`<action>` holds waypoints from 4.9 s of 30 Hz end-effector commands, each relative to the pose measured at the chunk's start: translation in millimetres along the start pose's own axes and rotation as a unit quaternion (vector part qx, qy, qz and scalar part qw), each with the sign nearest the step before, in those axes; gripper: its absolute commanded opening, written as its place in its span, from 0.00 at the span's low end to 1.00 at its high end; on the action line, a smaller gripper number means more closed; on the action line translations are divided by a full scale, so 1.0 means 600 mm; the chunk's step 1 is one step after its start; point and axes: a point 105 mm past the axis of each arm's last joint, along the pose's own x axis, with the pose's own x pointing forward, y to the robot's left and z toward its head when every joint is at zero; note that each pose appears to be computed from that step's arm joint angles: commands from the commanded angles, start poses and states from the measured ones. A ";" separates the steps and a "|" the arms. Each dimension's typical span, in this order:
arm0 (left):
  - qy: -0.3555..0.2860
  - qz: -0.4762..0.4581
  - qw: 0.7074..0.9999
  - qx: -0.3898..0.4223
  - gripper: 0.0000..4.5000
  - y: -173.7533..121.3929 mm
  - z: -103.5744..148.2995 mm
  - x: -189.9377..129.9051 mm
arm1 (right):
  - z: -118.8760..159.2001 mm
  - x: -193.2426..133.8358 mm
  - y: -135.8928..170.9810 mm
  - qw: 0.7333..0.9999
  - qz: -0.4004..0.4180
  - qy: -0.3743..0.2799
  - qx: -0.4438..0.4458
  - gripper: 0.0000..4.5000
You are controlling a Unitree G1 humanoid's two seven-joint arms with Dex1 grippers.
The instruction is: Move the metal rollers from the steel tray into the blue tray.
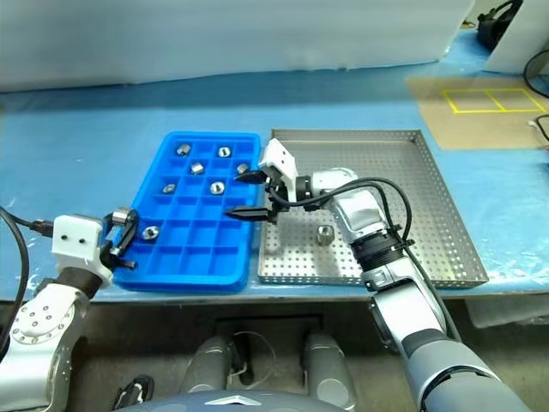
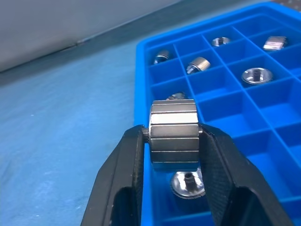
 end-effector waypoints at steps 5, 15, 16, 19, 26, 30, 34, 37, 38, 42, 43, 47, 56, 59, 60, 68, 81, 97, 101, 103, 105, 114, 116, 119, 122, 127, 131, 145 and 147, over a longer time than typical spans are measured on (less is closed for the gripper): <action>-0.050 -0.045 0.998 0.018 0.30 -0.008 0.029 0.063 | 0.020 -0.004 0.003 1.000 0.004 -0.009 -0.018 1.00; -0.016 -0.138 0.990 0.007 0.30 -0.068 -0.002 0.074 | 0.013 -0.021 0.004 1.000 -0.025 -0.007 -0.010 1.00; -0.012 -0.140 0.990 0.006 0.30 -0.070 -0.007 0.073 | 0.013 -0.023 0.004 1.000 -0.029 -0.007 -0.010 1.00; 0.001 -0.126 0.992 0.010 0.30 -0.064 -0.019 0.076 | 0.011 -0.026 0.004 0.999 -0.036 -0.005 -0.010 1.00; 0.011 -0.104 0.994 -0.012 0.30 -0.051 -0.030 0.081 | 0.009 -0.029 0.002 0.999 -0.046 -0.002 -0.013 1.00; 0.015 -0.105 0.994 -0.014 0.30 -0.055 -0.033 0.089 | 0.008 -0.030 0.001 0.999 -0.049 0.001 -0.017 1.00; 0.010 -0.112 0.993 -0.023 0.37 -0.065 -0.031 0.095 | 0.009 -0.028 -0.001 0.998 -0.051 0.001 -0.019 1.00; 0.010 -0.099 0.995 -0.013 0.58 -0.065 -0.027 0.098 | 0.009 -0.026 0.001 0.999 -0.051 -0.001 -0.018 1.00; 0.009 -0.097 0.995 -0.011 0.64 -0.065 -0.025 0.099 | 0.008 -0.026 0.001 0.999 -0.051 -0.001 -0.017 1.00; -0.008 -0.109 0.994 -0.015 0.70 -0.076 -0.005 0.101 | 0.006 -0.026 0.001 0.999 -0.053 -0.001 -0.015 1.00; -0.020 -0.118 0.993 -0.020 0.70 -0.083 0.009 0.102 | 0.007 -0.026 0.001 0.998 -0.053 -0.001 -0.015 1.00; -0.070 -0.180 0.981 -0.022 0.70 -0.113 0.067 0.105 | 0.011 -0.028 -0.001 0.998 -0.055 -0.005 -0.013 1.00; -0.114 -0.367 0.922 0.038 0.70 -0.187 0.124 0.105 | 0.017 -0.089 -0.051 0.990 -0.138 0.004 -0.022 1.00; -0.103 -0.432 0.895 0.043 0.70 -0.216 0.117 0.104 | 0.015 -0.114 -0.058 0.986 -0.168 0.005 -0.023 1.00; -0.100 -0.448 0.887 0.044 0.70 -0.224 0.115 0.104 | 0.015 -0.121 -0.058 0.984 -0.177 0.006 -0.023 1.00; -0.113 -0.513 0.851 0.011 0.70 -0.296 0.131 0.143 | -0.017 -0.176 -0.017 0.975 -0.218 0.032 0.000 1.00; -0.021 -0.651 0.757 0.058 0.70 -0.348 0.059 0.137 | -0.038 -0.229 0.028 0.960 -0.273 0.064 0.022 1.00; 0.006 -0.656 0.747 0.112 0.70 -0.335 0.020 0.139 | -0.045 -0.220 0.028 0.955 -0.287 0.063 0.023 1.00; 0.020 -0.649 0.750 0.123 0.70 -0.334 -0.001 0.135 | -0.044 -0.217 0.029 0.956 -0.287 0.061 0.024 1.00; 0.025 -0.645 0.754 0.123 0.70 -0.333 -0.007 0.135 | -0.045 -0.216 0.029 0.956 -0.286 0.062 0.024 1.00; 0.026 -0.637 0.760 0.125 0.70 -0.330 -0.012 0.137 | -0.045 -0.215 0.028 0.956 -0.286 0.063 0.024 1.00; 0.036 -0.623 0.772 0.121 0.51 -0.323 -0.024 0.141 | -0.043 -0.206 0.024 0.959 -0.277 0.060 0.021 1.00; 0.038 -0.627 0.770 0.113 0.43 -0.320 -0.023 0.137 | -0.043 -0.204 0.022 0.959 -0.274 0.062 0.018 1.00; 0.033 -0.607 0.785 0.121 0.39 -0.314 -0.021 0.145 | -0.041 -0.200 0.019 0.961 -0.268 0.060 0.016 1.00; 0.011 -0.592 0.796 0.124 0.39 -0.301 -0.003 0.145 | -0.040 -0.195 0.017 0.964 -0.260 0.058 0.015 1.00; -0.051 -0.496 0.864 0.072 0.39 -0.252 0.066 0.156 | -0.040 -0.184 0.012 0.968 -0.243 0.057 0.014 1.00; -0.071 -0.384 0.919 0.055 0.39 -0.192 0.086 0.156 | -0.033 -0.171 0.007 0.975 -0.218 0.052 0.008 1.00; -0.077 -0.198 0.977 -0.017 0.39 -0.097 0.087 -0.006 | 0.030 -0.096 -0.012 0.995 -0.088 0.022 -0.032 1.00; -0.065 -0.169 0.983 -0.019 0.39 -0.083 0.078 -0.020 | 0.034 -0.085 -0.012 0.997 -0.068 0.022 -0.039 1.00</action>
